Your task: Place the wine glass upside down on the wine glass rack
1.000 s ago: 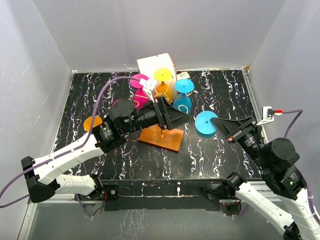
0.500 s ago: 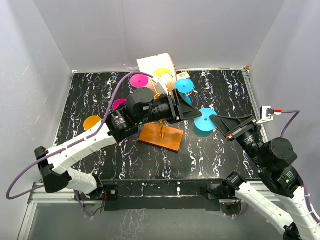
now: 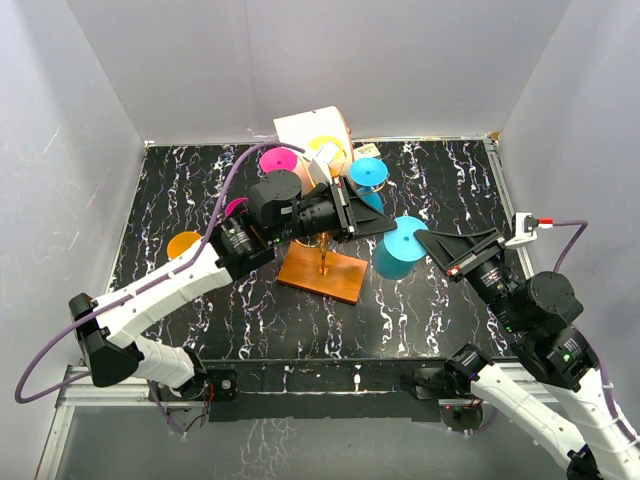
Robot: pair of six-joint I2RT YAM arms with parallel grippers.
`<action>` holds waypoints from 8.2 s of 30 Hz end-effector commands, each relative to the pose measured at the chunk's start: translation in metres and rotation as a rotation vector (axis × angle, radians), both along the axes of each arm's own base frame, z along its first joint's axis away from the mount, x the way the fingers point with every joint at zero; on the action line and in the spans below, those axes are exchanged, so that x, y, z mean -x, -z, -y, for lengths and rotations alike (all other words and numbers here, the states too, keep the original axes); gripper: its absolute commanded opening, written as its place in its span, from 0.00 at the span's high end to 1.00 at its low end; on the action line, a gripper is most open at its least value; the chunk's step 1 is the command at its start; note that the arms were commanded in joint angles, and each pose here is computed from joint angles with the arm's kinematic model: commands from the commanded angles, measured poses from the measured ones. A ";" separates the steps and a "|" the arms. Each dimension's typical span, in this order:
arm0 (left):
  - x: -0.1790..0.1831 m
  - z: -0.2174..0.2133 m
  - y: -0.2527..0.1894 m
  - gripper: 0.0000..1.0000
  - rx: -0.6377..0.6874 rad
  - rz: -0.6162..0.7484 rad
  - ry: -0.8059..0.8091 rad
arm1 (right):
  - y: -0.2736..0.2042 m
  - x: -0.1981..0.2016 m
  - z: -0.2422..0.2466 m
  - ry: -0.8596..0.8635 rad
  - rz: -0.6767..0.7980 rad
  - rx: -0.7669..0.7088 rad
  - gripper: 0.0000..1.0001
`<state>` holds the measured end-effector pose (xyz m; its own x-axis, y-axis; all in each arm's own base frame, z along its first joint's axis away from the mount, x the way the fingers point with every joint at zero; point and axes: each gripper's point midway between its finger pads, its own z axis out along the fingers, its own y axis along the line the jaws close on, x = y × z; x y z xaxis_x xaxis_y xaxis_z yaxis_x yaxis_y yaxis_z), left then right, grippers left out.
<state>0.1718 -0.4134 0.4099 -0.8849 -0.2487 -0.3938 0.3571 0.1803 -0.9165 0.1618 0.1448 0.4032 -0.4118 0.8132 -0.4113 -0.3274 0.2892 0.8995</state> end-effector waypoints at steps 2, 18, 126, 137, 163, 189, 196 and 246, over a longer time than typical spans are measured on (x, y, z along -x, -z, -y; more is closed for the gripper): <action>0.004 -0.010 -0.018 1.00 0.056 0.017 0.029 | -0.015 -0.003 0.003 0.020 0.019 -0.056 0.97; -0.055 -0.009 -0.017 1.00 0.059 -0.035 -0.119 | -0.008 0.006 0.035 0.137 0.044 -0.014 0.27; -0.082 -0.078 0.020 1.00 -0.103 0.024 -0.272 | 0.035 -0.014 0.054 0.288 -0.122 0.004 0.33; -0.080 -0.086 0.033 0.79 -0.144 -0.007 -0.282 | 0.031 -0.015 0.053 0.284 -0.117 0.003 0.33; -0.124 -0.216 -0.008 0.24 -0.673 0.468 -0.677 | -0.002 -0.030 0.069 0.406 -0.055 0.239 0.33; -0.160 -0.355 0.163 0.52 -0.971 -0.016 -0.857 | 0.000 -0.049 0.054 0.401 -0.061 0.291 0.36; -0.175 -0.342 0.194 0.46 -0.970 -0.092 -0.769 | -0.003 -0.047 0.046 0.357 -0.030 0.262 0.36; -0.101 -0.355 -0.067 1.00 -0.424 0.536 -1.093 | -0.119 -0.040 -0.046 -0.020 0.397 0.103 0.34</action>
